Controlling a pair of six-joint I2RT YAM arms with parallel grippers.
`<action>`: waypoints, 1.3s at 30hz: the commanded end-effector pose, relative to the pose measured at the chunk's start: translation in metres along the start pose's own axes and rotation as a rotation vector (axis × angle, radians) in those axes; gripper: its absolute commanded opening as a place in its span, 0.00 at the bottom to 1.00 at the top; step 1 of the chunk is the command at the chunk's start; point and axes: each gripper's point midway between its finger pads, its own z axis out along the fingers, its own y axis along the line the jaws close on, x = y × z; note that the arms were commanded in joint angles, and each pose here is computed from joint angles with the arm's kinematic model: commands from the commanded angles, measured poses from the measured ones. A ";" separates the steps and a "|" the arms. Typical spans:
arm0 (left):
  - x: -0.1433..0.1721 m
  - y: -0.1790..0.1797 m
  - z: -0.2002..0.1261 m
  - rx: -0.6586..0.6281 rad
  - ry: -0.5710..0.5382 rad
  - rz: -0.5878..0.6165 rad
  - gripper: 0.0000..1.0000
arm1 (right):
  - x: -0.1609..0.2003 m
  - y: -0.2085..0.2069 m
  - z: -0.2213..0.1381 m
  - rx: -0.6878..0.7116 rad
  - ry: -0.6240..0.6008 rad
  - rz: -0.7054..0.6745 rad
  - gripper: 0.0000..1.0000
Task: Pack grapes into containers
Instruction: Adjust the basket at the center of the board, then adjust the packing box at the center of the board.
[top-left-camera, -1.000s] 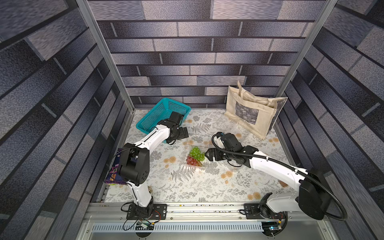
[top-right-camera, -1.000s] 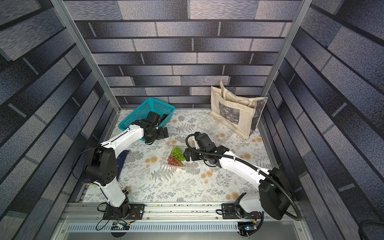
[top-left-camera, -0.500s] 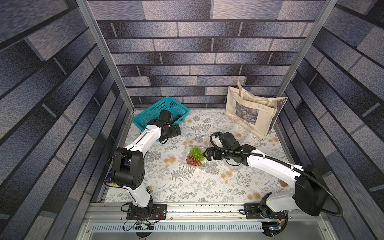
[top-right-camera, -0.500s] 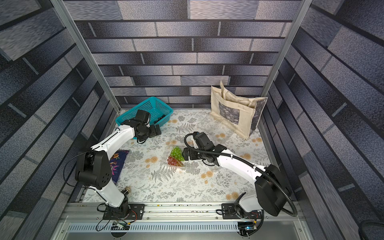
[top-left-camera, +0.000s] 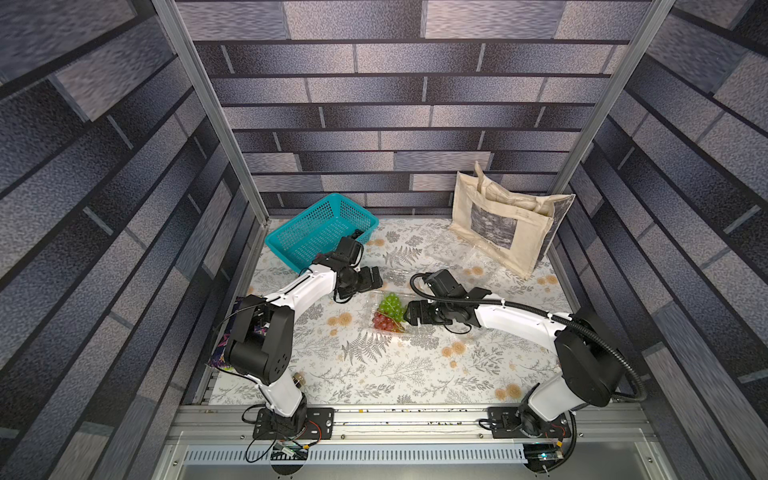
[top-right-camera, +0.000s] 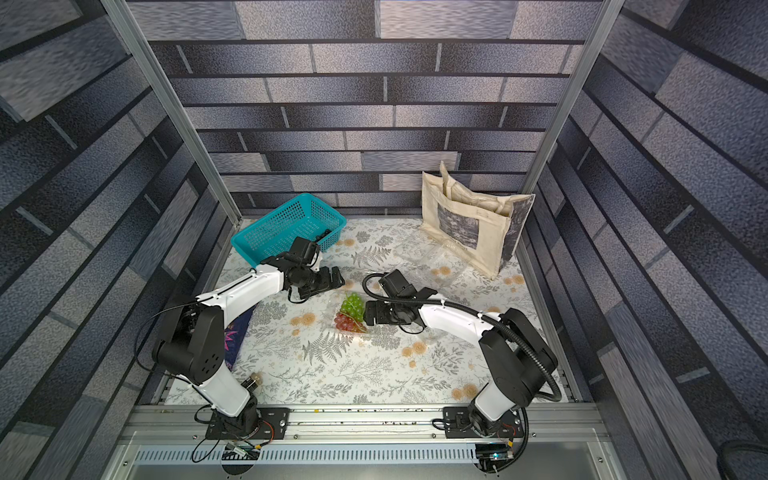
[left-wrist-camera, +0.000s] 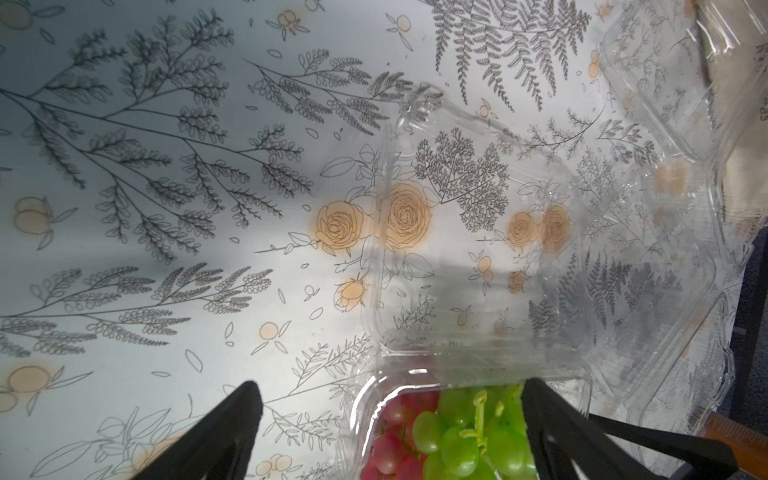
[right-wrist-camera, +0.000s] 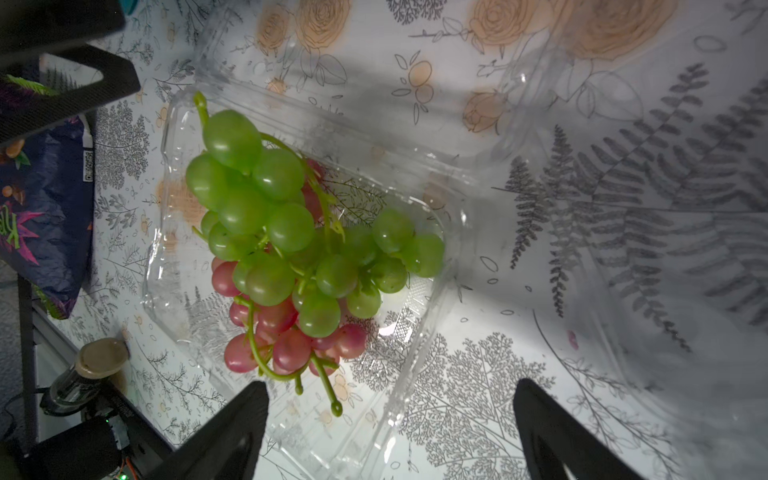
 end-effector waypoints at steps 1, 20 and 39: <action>0.001 -0.004 0.000 0.038 -0.005 -0.026 1.00 | -0.013 0.003 0.000 0.026 -0.033 0.029 0.84; 0.007 -0.005 0.011 0.103 -0.034 -0.080 1.00 | -0.014 -0.012 0.027 0.112 0.004 0.057 0.22; -0.019 0.008 0.018 0.100 -0.073 -0.109 1.00 | -0.067 -0.001 0.039 0.168 -0.033 -0.065 0.11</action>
